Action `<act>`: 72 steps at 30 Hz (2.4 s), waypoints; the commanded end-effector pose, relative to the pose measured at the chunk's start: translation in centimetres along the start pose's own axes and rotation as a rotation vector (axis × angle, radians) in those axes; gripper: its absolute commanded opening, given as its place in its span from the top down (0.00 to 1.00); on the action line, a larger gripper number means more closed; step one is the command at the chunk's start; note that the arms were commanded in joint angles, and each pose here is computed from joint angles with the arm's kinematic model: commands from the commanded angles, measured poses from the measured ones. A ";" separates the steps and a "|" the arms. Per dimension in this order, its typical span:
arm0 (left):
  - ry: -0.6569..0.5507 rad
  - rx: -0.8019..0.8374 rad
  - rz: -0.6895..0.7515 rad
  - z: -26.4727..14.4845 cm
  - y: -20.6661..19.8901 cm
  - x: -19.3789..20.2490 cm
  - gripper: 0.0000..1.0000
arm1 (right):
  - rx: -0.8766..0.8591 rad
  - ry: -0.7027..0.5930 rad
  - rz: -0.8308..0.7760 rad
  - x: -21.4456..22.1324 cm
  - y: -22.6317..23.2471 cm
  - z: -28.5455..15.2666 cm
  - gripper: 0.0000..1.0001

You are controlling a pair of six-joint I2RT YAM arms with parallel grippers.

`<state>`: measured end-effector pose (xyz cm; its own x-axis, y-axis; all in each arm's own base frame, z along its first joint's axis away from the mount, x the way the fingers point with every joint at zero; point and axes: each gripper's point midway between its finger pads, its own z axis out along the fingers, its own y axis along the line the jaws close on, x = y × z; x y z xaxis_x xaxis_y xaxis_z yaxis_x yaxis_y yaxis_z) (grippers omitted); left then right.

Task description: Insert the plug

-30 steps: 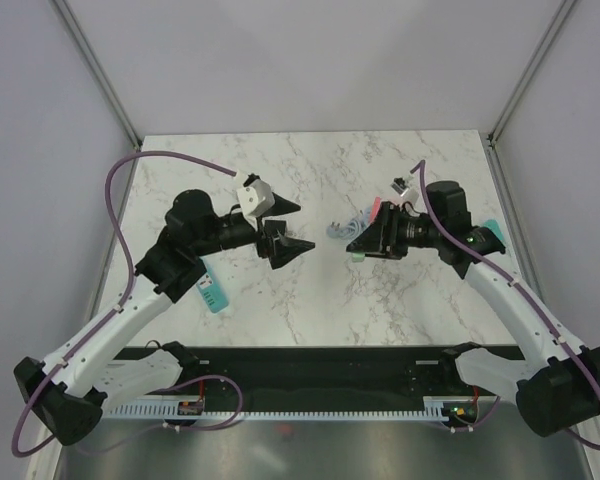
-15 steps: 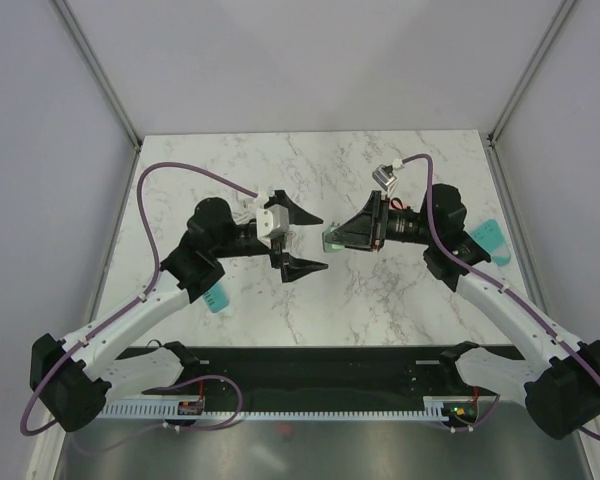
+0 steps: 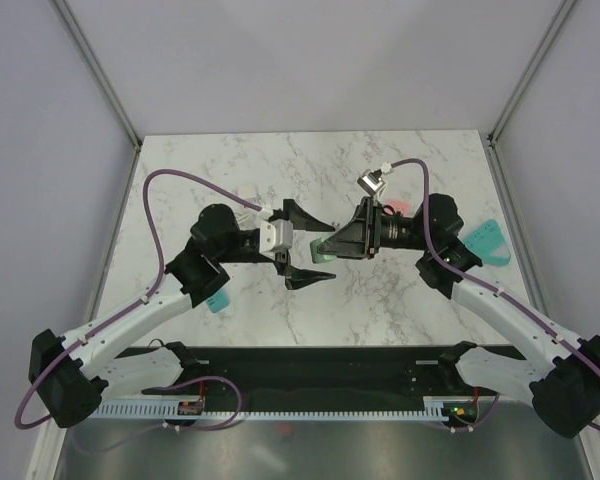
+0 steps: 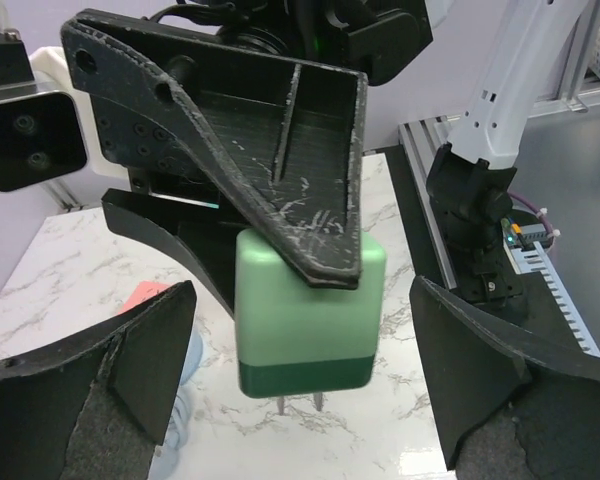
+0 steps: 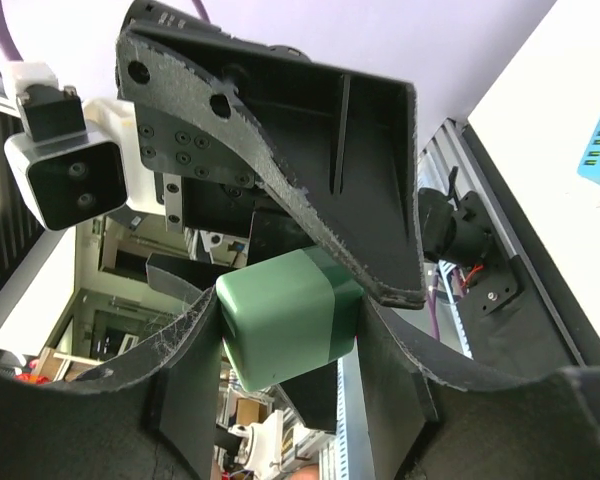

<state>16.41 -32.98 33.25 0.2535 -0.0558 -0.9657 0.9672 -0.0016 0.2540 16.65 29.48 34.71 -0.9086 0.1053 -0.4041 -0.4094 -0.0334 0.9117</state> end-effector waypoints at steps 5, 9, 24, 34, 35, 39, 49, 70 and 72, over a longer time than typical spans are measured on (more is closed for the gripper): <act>-0.053 -0.072 0.118 -0.1 1.5 -2.0 0.11 | -0.039 -0.032 -0.064 0.0 1.5 -0.1 0.91; -0.057 -0.101 0.115 -0.4 1.8 -2.2 0.28 | -0.037 -0.053 -0.049 -0.4 1.1 0.1 0.93; 0.061 -0.176 0.097 -1.4 2.7 -0.1 0.98 | 0.207 -0.097 -0.158 -2.6 -0.3 -0.2 0.28; 0.176 -0.175 0.045 -1.4 2.9 3.0 0.98 | 0.342 -0.087 -0.178 -3.1 -2.1 -0.2 0.45; 0.184 -0.177 0.040 -1.3 3.1 3.2 0.98 | 0.355 -0.083 -0.175 -3.1 -2.3 -0.3 0.47; 0.203 -0.173 0.025 -1.1 3.3 3.7 0.98 | 0.421 -0.053 -0.177 -2.9 -3.7 -0.1 0.52; 0.305 -0.215 -0.032 -1.4 4.2 5.8 0.98 | 0.581 0.025 -0.149 -0.8 -8.5 0.0 0.67; 0.371 -0.319 -0.132 -1.7 5.9 6.4 0.31 | 0.650 0.072 -0.118 0.4 -11.2 -0.2 1.00; 0.343 -0.295 -0.138 -1.6 5.3 5.4 0.00 | 0.720 0.034 -0.086 -1.3 -13.6 -2.5 1.00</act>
<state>22.19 -31.13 23.87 0.0066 0.3750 -0.9270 0.9597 0.2580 0.1112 21.66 29.57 24.75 -0.8735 0.0476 -0.4844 -0.3709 0.5794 0.7258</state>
